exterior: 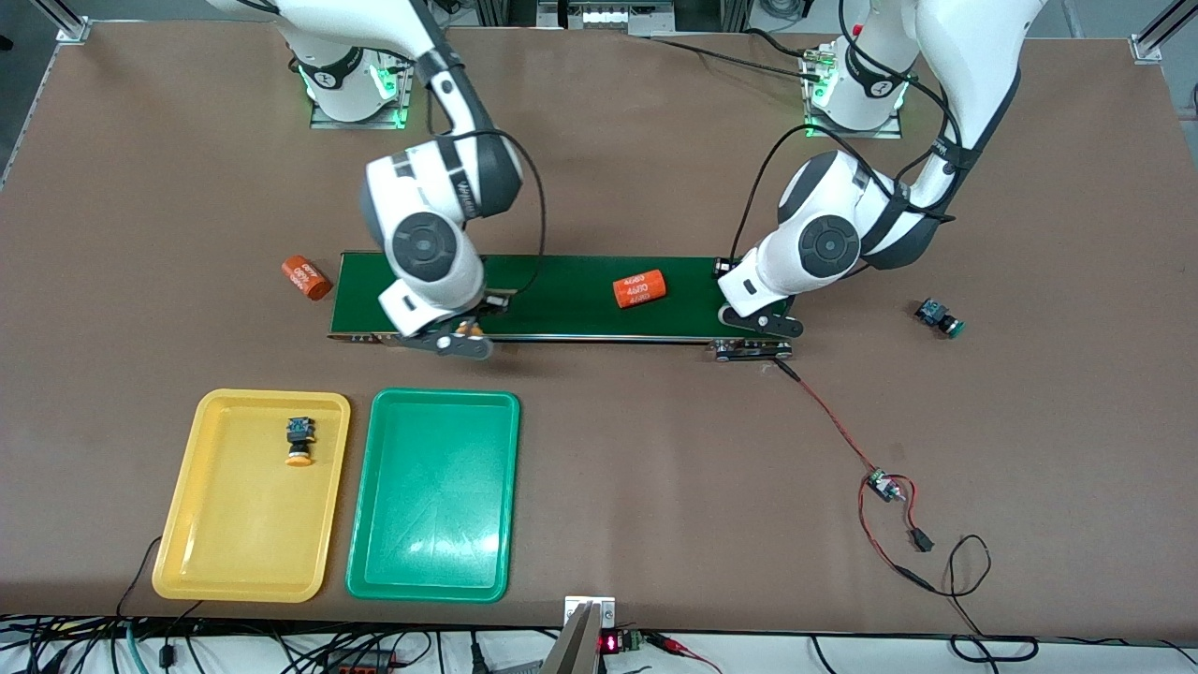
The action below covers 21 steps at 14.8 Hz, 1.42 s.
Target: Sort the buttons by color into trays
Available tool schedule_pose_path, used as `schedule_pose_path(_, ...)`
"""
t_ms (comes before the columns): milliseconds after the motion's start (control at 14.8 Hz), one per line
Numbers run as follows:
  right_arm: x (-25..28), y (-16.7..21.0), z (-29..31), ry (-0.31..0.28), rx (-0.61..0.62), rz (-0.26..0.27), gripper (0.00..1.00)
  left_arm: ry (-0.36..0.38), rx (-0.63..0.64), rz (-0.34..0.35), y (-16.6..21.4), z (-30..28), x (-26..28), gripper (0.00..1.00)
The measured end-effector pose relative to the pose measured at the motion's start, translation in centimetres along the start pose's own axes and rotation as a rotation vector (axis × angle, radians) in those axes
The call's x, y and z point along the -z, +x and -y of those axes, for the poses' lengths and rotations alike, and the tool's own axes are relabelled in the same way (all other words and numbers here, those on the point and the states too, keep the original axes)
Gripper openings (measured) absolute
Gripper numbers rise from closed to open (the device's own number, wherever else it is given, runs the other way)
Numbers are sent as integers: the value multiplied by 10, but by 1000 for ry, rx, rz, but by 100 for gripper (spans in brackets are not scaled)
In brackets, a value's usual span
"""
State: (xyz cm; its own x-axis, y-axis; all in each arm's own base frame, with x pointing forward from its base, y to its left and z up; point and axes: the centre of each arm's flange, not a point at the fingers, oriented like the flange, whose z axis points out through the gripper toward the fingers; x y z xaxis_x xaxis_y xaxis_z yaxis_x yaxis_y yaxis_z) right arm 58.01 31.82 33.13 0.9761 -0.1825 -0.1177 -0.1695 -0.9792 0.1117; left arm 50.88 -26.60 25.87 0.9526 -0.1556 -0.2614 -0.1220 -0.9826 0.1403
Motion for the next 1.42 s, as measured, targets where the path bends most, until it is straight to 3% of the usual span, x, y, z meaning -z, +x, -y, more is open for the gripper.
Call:
schedule_pose_path(203, 14, 48, -57, -1, -89, -24, 42, 4, 47, -73, 7, 20, 39, 99)
schedule_pose_path(406, -10, 90, -122, -45, -99, -10, 42, 42, 154, -79, 6, 78, 75, 100)
schedule_pose_path(610, -34, 130, -181, -63, -48, 0, 42, 50, 333, -70, 9, 180, 86, 100)
schedule_pose_path(881, -50, 175, -247, -71, 49, -62, 42, 48, 528, -34, -2, 290, 71, 100)
schedule_pose_path(1287, -82, 222, -295, -116, 123, -161, 42, 56, 738, 9, -5, 358, 11, 100)
schedule_pose_path(1423, -98, 226, -295, -129, 126, -159, 42, 59, 754, -4, -6, 364, -15, 100)
